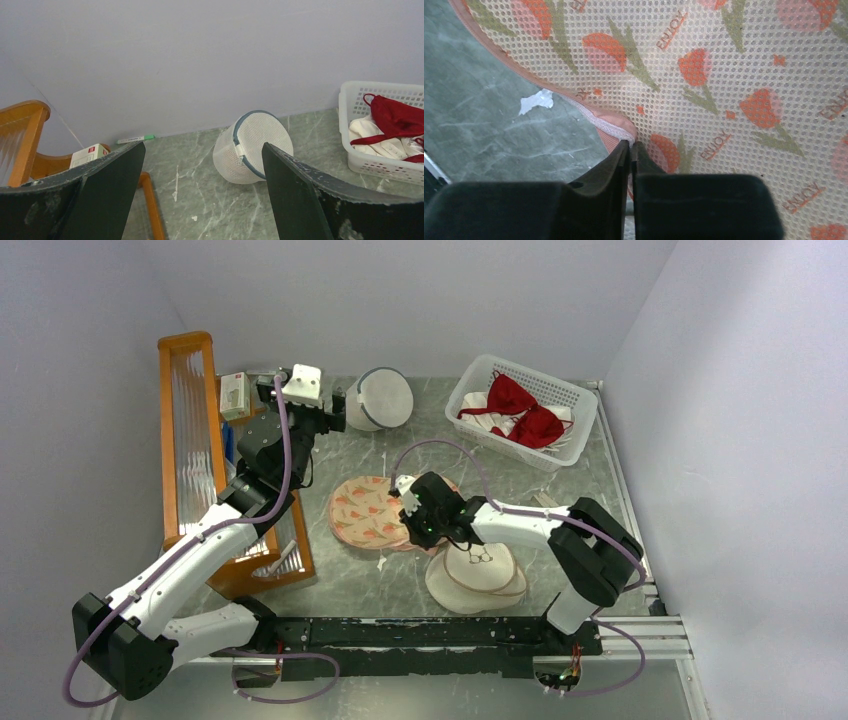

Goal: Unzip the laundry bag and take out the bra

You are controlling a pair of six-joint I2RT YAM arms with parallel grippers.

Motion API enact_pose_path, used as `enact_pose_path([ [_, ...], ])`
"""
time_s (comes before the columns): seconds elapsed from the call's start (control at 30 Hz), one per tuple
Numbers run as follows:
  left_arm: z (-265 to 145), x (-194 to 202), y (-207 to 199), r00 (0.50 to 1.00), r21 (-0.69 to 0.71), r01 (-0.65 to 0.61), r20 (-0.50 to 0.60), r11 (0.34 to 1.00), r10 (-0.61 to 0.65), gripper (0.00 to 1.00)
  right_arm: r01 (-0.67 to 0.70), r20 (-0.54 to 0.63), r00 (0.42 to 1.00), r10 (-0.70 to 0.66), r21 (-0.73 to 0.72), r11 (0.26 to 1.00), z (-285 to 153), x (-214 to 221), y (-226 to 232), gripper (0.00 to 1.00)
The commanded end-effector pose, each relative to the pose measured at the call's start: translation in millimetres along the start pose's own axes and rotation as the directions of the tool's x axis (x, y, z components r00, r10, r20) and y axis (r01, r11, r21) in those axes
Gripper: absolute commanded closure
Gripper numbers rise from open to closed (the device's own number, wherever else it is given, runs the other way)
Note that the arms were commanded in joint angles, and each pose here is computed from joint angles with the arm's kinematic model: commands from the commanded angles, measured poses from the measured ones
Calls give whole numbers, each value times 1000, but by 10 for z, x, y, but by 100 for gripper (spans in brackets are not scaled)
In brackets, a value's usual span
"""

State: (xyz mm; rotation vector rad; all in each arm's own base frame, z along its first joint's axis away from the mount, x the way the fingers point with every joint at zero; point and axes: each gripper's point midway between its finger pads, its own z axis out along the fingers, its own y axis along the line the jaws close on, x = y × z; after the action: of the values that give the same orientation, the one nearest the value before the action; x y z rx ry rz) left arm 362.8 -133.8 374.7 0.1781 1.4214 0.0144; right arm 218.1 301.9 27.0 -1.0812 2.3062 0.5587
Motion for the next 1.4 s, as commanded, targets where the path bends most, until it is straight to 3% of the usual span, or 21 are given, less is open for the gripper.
enact_pose_path([
  [0.0,14,-154,81,999,-27,16,38,999,-15,1,-35,59,998,38,-47,998,1,-118,109,86],
  [0.13,28,-150,12,999,4,37,30,999,-37,1,-54,145,988,54,-1,999,-180,-253,47,58],
  [0.27,40,-150,-104,996,56,82,20,995,-84,1,-65,317,947,45,52,997,-489,-616,-99,31],
  [0.4,65,-126,-250,993,116,120,-1,986,-120,1,-154,422,903,76,154,976,-735,-971,-549,19],
  [0.53,70,-126,-376,990,176,138,-17,975,-137,1,-371,571,801,182,234,898,-1258,-1180,-1332,14],
  [0.7,83,-100,-373,990,166,140,-31,976,-137,1,-510,700,707,103,404,759,-2293,-1227,-1906,9],
  [0.83,90,-173,-384,988,178,153,-39,972,-149,1,-570,765,644,11,470,674,-3068,-1180,-1881,7],
  [1.0,79,-497,-275,987,167,159,-5,973,-160,1,-656,817,576,-13,471,590,-3556,-1023,-1786,3],
  [1.1,159,-755,-167,985,128,171,-23,977,-170,1,-716,866,499,-20,425,554,-3859,-996,-1676,0],
  [1.2,115,-932,-135,975,139,221,-21,965,-220,1,-662,869,485,-100,439,608,-4175,-1132,-1460,0],
  [1.37,-39,-1187,-67,960,160,275,13,948,-281,1,-676,873,476,-109,442,589,-4409,-1159,-1367,0],
])
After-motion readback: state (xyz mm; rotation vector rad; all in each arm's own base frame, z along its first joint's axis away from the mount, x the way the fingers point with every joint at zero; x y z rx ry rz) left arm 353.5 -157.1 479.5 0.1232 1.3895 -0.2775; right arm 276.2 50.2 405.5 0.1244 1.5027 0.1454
